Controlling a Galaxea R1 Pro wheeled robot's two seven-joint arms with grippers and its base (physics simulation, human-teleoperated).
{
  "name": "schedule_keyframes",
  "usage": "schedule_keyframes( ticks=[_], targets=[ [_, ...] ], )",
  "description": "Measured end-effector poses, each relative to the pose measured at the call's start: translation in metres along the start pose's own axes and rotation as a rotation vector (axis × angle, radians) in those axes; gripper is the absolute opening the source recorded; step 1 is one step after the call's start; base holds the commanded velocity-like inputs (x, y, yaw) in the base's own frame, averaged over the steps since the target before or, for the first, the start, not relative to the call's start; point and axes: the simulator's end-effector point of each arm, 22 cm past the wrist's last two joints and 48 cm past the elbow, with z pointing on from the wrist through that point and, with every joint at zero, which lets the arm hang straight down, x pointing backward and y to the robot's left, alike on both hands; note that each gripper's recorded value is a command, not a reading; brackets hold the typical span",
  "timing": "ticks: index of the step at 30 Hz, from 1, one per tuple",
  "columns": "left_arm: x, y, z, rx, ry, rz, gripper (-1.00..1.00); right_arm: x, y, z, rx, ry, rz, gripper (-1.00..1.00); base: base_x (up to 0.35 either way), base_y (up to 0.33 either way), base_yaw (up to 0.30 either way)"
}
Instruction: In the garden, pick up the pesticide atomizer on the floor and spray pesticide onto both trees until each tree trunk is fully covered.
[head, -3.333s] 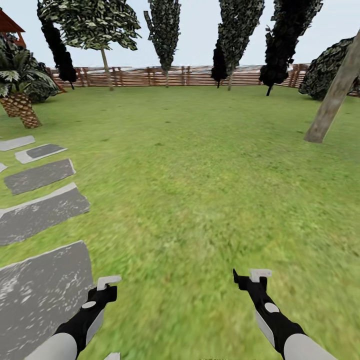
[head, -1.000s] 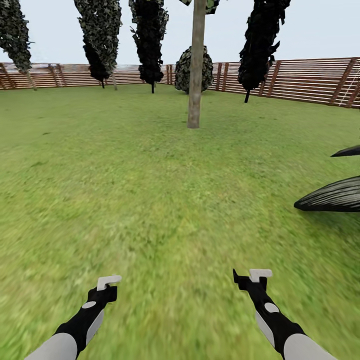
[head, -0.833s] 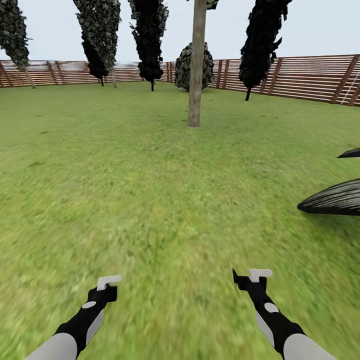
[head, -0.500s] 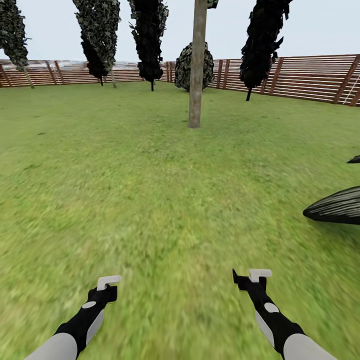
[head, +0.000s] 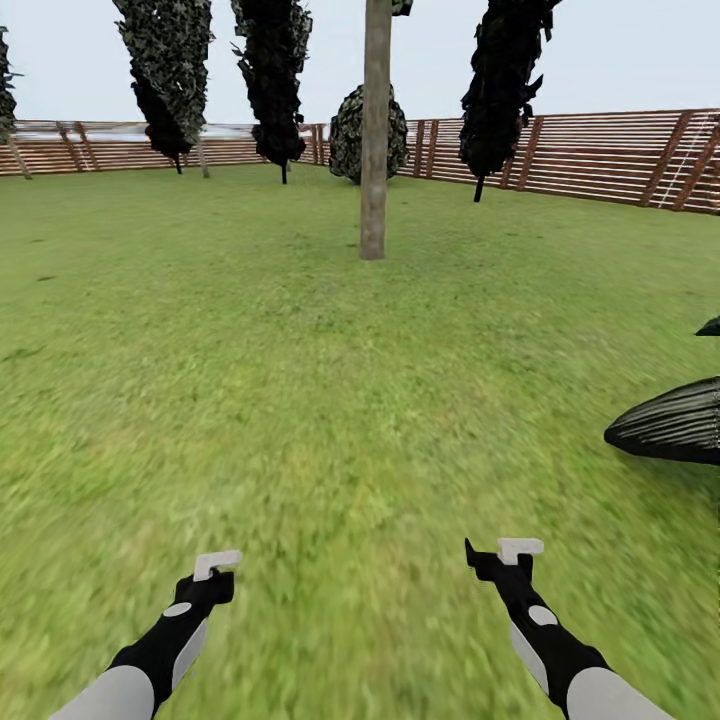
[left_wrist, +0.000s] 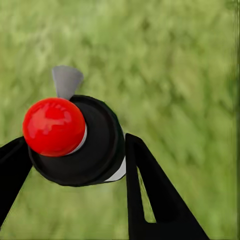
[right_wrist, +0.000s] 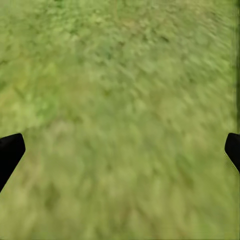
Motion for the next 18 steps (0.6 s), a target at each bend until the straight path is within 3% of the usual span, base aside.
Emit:
schedule_keyframes(
  ticks=[18],
  targets=[
    [-0.0095, 0.0004, -0.0035, 0.000, -0.017, -0.004, -1.00, -0.0070, 0.0000, -0.0023, 0.000, -0.010, 0.002, 1.00, 0.322, 0.152, -0.198]
  ],
)
